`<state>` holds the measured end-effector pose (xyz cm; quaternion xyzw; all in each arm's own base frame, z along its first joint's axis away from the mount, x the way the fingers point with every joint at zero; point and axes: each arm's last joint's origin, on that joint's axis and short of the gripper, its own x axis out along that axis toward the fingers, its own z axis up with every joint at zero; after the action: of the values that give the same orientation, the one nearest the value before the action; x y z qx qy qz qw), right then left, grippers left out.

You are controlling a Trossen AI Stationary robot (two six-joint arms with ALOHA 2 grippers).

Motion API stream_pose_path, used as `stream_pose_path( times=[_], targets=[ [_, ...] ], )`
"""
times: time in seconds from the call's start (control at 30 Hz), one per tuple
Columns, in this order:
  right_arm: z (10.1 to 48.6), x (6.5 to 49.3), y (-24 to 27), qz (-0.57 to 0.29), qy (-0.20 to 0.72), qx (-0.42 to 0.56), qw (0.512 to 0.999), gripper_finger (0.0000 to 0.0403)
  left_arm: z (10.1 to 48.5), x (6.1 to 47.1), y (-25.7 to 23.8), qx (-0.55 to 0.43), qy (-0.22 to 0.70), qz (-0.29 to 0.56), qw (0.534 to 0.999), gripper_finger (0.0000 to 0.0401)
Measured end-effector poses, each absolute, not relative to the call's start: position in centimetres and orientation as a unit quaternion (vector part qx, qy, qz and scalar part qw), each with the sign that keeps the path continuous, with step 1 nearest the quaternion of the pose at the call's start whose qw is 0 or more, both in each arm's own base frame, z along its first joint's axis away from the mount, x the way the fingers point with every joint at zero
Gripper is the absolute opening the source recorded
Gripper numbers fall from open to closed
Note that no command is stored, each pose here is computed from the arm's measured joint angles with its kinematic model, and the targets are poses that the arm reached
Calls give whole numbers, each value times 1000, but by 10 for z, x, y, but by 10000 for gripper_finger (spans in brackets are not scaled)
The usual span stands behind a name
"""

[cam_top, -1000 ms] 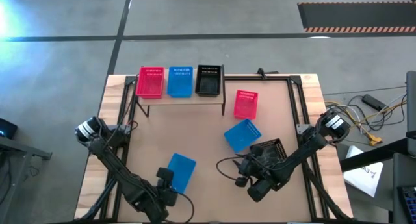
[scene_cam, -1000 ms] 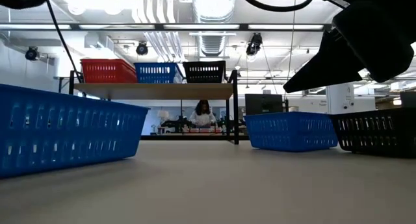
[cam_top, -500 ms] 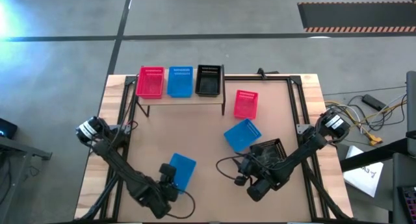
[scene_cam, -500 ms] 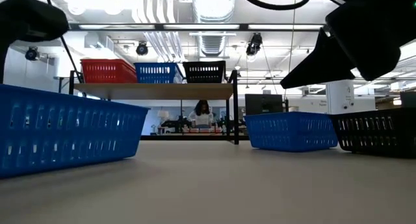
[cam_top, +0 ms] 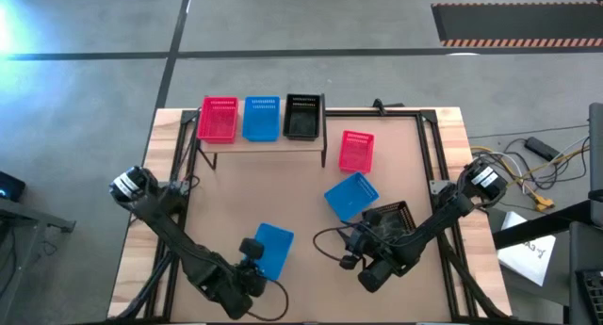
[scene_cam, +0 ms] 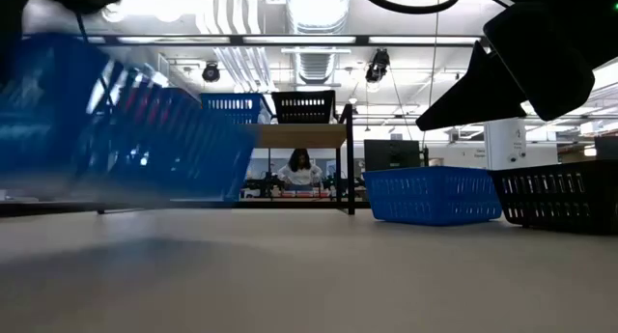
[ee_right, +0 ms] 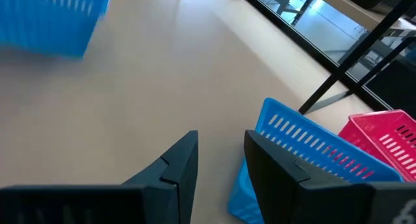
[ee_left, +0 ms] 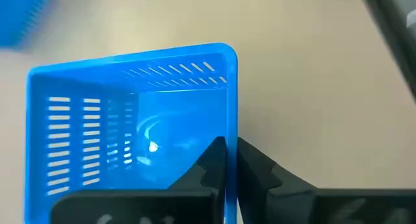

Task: Stack baskets on shelf by color
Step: Stack the left bottom blue bin on top of the blue bin on the shelf

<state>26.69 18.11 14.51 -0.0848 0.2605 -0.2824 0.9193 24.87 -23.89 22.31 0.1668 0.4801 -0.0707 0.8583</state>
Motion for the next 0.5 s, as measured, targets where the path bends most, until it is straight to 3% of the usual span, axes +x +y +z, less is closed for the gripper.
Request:
stream_pose_path(
  times=[0.27, 0.5],
  targets=[
    [145, 267, 181, -284, 260, -85, 919, 118, 316, 236, -204, 181, 356, 38, 916, 1],
    [145, 269, 177, -290, 260, -88, 917, 118, 376, 228, -119, 213, 292, 133, 923, 1]
  ],
)
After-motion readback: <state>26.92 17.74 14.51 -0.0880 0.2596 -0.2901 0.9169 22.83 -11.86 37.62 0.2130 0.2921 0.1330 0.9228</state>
